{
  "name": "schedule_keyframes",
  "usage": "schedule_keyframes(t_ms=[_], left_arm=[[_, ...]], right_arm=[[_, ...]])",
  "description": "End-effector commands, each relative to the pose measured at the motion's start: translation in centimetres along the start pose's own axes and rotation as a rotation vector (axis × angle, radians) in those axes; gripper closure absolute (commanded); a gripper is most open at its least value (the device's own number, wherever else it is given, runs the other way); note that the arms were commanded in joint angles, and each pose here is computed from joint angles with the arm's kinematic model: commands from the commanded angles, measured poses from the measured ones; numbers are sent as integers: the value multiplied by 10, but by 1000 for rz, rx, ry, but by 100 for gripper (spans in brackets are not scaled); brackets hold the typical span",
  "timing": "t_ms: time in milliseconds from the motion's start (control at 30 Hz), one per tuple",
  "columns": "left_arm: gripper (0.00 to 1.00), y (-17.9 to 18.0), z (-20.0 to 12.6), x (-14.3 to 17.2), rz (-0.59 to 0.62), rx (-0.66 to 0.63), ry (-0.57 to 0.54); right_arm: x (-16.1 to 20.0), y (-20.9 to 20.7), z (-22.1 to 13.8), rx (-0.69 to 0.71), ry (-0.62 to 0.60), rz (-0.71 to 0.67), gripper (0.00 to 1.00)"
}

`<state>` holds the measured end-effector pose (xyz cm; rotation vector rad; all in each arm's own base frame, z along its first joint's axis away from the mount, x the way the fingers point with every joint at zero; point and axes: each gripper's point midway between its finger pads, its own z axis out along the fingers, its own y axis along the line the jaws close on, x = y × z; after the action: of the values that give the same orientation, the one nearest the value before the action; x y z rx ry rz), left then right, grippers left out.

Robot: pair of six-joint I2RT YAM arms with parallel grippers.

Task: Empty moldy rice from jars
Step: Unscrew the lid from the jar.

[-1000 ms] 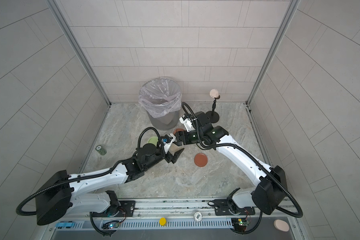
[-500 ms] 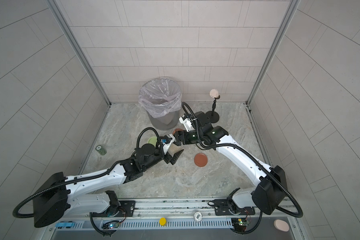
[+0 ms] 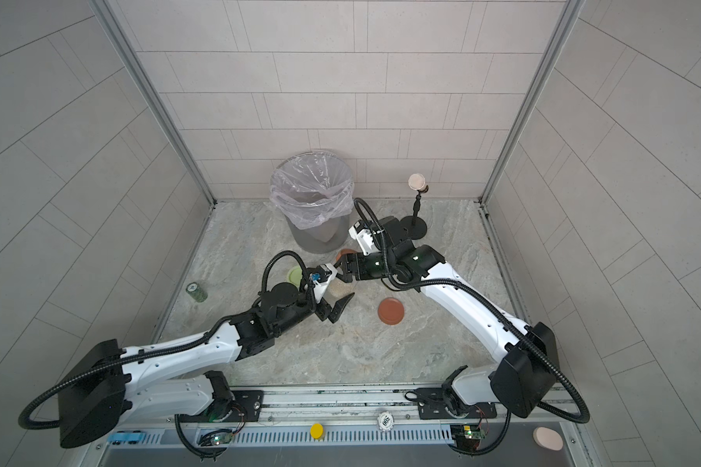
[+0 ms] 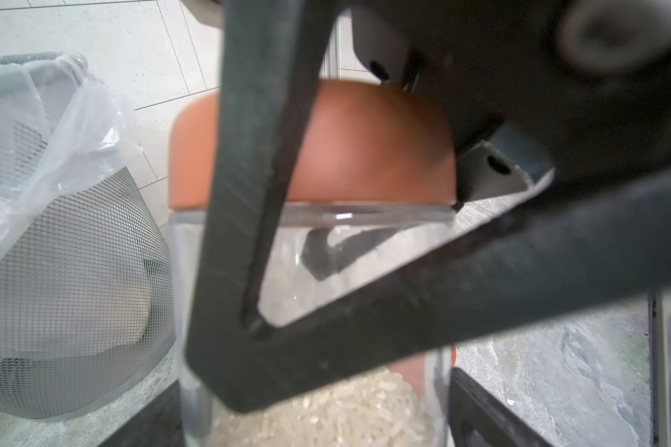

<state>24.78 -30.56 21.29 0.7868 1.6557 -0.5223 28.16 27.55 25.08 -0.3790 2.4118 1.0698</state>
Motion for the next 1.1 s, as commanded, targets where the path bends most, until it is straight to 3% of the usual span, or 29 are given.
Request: schedule_keyframes(t_ms=[0,200,367,500,600,733,933,1067], left_arm=[[0,-3,2,-6,15,15,-23],[1,-5,6,-3,20,27,-11],[10,-2,7,-4,29,9,-17],[32,3,7,-7,32,-20,-33],[49,5,8,-7,39,-33,-35],[61,10,10,-5,40,-64,-37],[72,15,9,-12,37,-95,-88],[77,16,10,-19,31,-102,-124]], right_arm=[[-24,31,-21,-87,-105,-64,43],[-23,32,-23,-89,-109,-64,43],[-22,30,-20,-86,-101,-58,43],[-20,28,-19,-83,-99,-51,41],[-18,24,-21,-60,-101,-39,29],[-17,18,-29,-15,-122,-27,16],[-17,15,-43,21,-168,-2,1],[-16,13,-47,28,-178,-4,1]])
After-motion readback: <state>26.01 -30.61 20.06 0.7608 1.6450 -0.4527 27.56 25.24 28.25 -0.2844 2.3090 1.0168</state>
